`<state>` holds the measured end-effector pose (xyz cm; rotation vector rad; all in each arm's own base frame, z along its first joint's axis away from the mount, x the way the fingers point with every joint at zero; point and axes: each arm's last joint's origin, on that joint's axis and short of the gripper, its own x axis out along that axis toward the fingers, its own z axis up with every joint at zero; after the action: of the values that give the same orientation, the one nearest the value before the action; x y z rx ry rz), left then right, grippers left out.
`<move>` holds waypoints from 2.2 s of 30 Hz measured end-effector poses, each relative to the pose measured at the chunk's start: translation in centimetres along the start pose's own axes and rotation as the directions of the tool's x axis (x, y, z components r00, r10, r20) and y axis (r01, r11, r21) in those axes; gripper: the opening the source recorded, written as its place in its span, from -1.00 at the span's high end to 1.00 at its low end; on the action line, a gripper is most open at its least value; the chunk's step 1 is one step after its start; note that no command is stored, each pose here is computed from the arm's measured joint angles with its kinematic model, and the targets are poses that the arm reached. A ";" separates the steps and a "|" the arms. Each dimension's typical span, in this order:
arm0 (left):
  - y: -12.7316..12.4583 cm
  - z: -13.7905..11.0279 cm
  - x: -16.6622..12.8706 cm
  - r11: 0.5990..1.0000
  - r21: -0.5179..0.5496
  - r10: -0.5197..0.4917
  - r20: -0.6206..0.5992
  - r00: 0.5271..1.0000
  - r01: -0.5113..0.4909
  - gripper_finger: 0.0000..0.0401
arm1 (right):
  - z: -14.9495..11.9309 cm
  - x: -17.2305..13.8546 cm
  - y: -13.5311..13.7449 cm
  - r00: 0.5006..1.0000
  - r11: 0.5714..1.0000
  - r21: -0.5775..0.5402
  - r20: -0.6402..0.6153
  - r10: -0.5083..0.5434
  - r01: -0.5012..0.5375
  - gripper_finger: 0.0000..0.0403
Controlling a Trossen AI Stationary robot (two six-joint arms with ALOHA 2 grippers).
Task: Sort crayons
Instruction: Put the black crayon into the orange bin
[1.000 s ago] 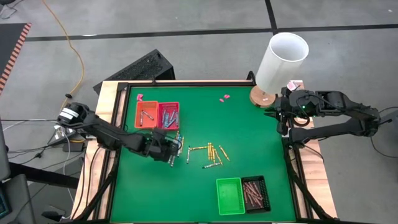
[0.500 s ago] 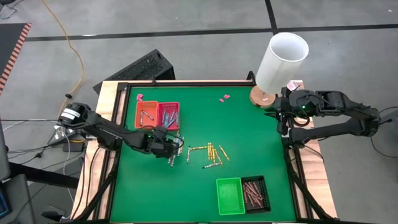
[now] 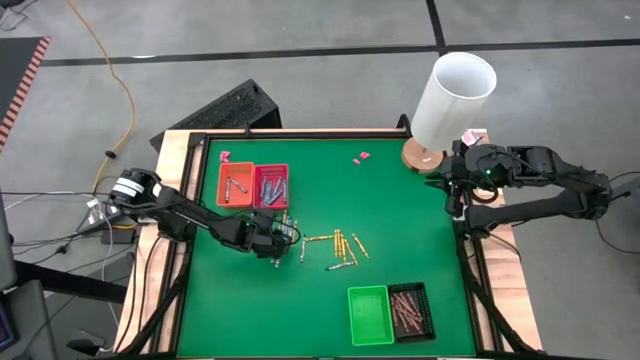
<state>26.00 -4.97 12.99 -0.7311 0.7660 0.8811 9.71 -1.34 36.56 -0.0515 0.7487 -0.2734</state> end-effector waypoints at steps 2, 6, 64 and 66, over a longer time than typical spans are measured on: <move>0.0 0.0 0.0 1.000 -0.002 0.000 -0.008 1.000 0.000 0.17 | 0.0 0.0 0.0 1.000 1.000 0.000 0.000 0.000 0.000 0.66; 0.1 -0.1 0.0 1.000 -0.014 0.000 -0.028 1.000 -0.001 0.21 | 0.0 0.0 0.0 1.000 1.000 0.000 0.000 0.000 0.000 0.66; 6.2 9.9 -11.5 0.961 -0.150 0.252 0.114 0.961 -0.234 0.99 | 0.0 0.0 0.0 1.000 1.000 0.000 0.000 -0.004 0.004 0.66; 6.9 9.8 -10.6 0.951 -0.164 0.280 0.090 0.956 -0.264 0.99 | 0.0 0.0 0.0 1.000 1.000 0.000 0.000 -0.004 0.004 0.66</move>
<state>18.22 1.84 25.23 -0.7110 0.7155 1.2316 9.70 -1.36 36.56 -0.0531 0.7487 -0.2766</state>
